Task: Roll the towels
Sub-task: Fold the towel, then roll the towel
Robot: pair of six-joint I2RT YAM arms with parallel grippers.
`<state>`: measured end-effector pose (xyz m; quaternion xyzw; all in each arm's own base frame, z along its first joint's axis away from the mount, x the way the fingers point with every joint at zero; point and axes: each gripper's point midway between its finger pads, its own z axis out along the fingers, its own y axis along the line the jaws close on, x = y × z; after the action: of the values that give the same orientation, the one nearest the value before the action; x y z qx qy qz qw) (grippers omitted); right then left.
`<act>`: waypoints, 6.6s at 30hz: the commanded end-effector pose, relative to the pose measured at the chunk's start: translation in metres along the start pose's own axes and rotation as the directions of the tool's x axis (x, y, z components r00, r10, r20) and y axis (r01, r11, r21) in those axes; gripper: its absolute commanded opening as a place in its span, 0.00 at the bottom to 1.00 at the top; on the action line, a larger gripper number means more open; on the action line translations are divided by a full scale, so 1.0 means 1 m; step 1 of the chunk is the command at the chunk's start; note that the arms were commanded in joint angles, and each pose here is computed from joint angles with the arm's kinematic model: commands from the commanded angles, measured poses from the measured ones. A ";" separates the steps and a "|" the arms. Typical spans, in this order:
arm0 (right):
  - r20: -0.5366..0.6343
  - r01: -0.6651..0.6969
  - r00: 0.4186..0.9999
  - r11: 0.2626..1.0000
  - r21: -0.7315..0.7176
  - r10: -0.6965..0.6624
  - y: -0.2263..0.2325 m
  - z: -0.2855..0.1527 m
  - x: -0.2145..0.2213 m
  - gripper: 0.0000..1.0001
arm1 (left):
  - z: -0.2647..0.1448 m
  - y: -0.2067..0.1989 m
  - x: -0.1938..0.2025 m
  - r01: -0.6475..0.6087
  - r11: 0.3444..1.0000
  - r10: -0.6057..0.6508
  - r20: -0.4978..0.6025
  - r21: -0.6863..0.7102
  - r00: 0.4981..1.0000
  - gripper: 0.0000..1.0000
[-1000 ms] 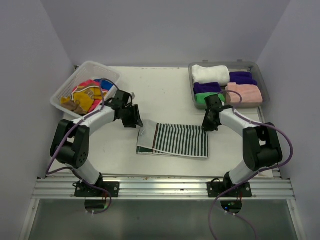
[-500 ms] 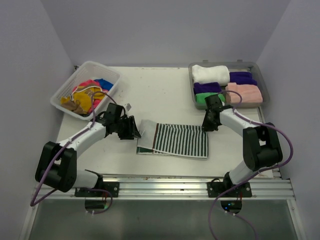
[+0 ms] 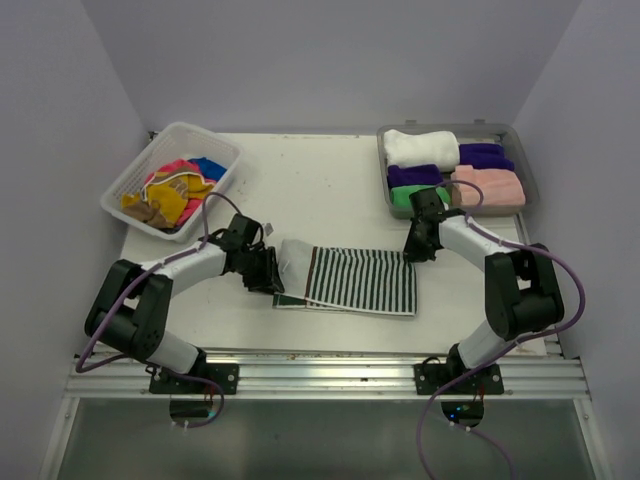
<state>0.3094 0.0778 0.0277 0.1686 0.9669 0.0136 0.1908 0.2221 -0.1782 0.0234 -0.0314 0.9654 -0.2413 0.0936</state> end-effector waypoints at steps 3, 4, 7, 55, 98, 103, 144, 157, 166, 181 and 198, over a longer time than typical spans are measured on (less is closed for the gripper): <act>0.005 -0.015 1.000 1.000 -0.027 0.015 0.009 -0.002 -0.008 0.00 | -0.001 -0.008 -0.011 -0.016 1.000 0.016 0.047 -0.002 0.999 0.31; 0.008 -0.017 1.000 0.999 -0.028 0.017 0.008 -0.002 -0.009 0.00 | -0.002 -0.010 -0.015 -0.023 1.000 0.023 0.058 -0.010 0.998 0.30; 0.004 -0.015 1.000 1.000 -0.026 0.015 0.008 -0.002 -0.008 0.00 | -0.007 -0.014 -0.018 -0.043 0.999 0.045 0.069 -0.033 0.997 0.23; 0.121 0.003 0.993 0.992 -0.127 0.013 0.025 -0.060 -0.018 0.31 | -0.072 -0.067 -0.063 -0.071 0.997 0.072 0.239 -0.013 0.968 0.41; 0.100 0.170 0.982 0.979 -0.109 -0.159 0.058 -0.077 0.094 0.08 | -0.035 -0.132 -0.187 -0.217 0.967 0.249 0.294 -0.135 0.923 0.46; 0.080 0.225 0.973 0.970 -0.090 -0.218 0.067 -0.051 0.087 0.08 | -0.011 -0.099 -0.140 -0.178 0.976 0.201 0.207 -0.129 0.957 0.43; 0.051 0.186 0.982 0.971 -0.147 -0.181 0.137 -0.013 0.059 0.07 | -0.053 -0.084 -0.027 -0.125 0.992 0.120 0.158 0.023 0.980 0.48; 0.157 0.167 0.979 0.952 -0.257 -0.129 0.104 -0.092 0.064 0.12 | -0.046 -0.094 0.043 -0.139 0.988 0.135 0.062 0.065 0.989 0.57; 0.040 0.149 0.989 0.938 -0.314 -0.144 0.095 -0.083 0.134 0.12 | -0.008 -0.118 0.071 -0.148 0.976 0.150 0.002 0.161 0.989 0.40; 0.057 0.160 0.987 0.954 -0.254 -0.151 0.071 -0.081 0.140 0.16 | -0.007 -0.088 0.077 -0.169 0.985 0.170 -0.010 0.036 0.985 0.40; -0.047 0.127 0.987 0.925 -0.358 -0.154 0.057 -0.071 0.184 0.52 | 0.017 -0.067 0.107 -0.113 0.993 0.115 -0.073 0.021 0.991 0.51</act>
<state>0.1366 0.1822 0.0292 0.0552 0.9708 0.1511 0.1781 0.1179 -0.2462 0.0215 0.0385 0.9718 -0.2246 0.0605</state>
